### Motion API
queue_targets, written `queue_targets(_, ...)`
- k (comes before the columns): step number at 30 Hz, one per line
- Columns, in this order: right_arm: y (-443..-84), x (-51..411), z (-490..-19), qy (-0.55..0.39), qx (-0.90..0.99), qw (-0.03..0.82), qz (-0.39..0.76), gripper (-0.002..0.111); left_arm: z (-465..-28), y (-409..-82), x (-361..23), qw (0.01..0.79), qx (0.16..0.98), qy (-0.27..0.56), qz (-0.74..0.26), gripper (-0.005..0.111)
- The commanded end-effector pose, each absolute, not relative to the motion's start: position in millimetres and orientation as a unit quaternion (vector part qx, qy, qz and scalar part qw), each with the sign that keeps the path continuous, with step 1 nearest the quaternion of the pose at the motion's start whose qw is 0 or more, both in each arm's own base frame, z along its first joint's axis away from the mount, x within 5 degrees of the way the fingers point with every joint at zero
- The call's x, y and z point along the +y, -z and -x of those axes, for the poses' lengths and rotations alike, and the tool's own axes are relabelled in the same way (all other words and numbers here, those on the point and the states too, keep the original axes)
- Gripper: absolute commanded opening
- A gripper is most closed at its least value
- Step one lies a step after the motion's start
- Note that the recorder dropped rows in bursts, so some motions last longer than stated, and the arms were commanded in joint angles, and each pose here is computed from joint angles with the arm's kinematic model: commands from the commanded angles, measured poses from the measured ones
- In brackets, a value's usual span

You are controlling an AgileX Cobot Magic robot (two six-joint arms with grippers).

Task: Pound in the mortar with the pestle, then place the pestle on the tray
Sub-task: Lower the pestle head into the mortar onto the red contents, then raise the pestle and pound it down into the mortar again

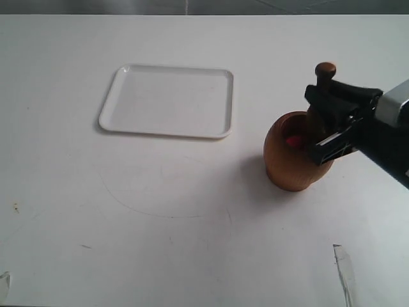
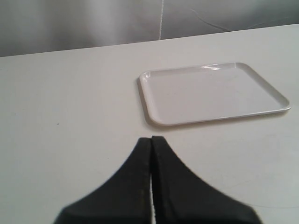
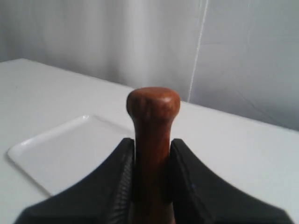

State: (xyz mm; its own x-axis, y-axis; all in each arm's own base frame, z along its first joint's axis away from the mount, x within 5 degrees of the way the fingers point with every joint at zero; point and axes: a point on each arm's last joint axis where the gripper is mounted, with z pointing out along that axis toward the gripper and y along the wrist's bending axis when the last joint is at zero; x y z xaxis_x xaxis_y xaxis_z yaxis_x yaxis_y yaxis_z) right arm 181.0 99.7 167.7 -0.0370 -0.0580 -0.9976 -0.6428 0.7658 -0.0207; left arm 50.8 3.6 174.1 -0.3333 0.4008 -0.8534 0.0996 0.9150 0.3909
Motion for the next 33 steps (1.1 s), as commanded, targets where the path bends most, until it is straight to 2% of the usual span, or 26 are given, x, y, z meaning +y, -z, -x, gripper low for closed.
queue_targets(1,-210,92,-167,-0.239,0.615,0.715,0.231,0.0,-51,-174,3,0.559,0.805,-0.128,-0.153,0.0)
queue_targets(6,-245,85,-148,-0.244,0.54,0.774,0.224,0.0,-51,-174,3,0.559,0.805,-0.128,-0.153,0.0)
queue_targets(10,-245,85,-147,-0.24,0.546,0.77,0.226,0.0,-51,-174,3,0.559,0.805,-0.128,-0.153,0.0)
queue_targets(16,-220,91,-161,-0.242,0.6,0.727,0.232,0.0,-51,-174,3,0.559,0.805,-0.128,-0.153,0.0)
queue_targets(28,-133,102,-181,-0.234,0.733,0.577,0.274,0.0,-51,-174,3,0.559,0.805,-0.128,-0.153,0.0)
queue_targets(33,-136,105,-189,-0.234,0.727,0.585,0.274,0.0,-51,-174,3,0.559,0.805,-0.128,-0.153,0.0)
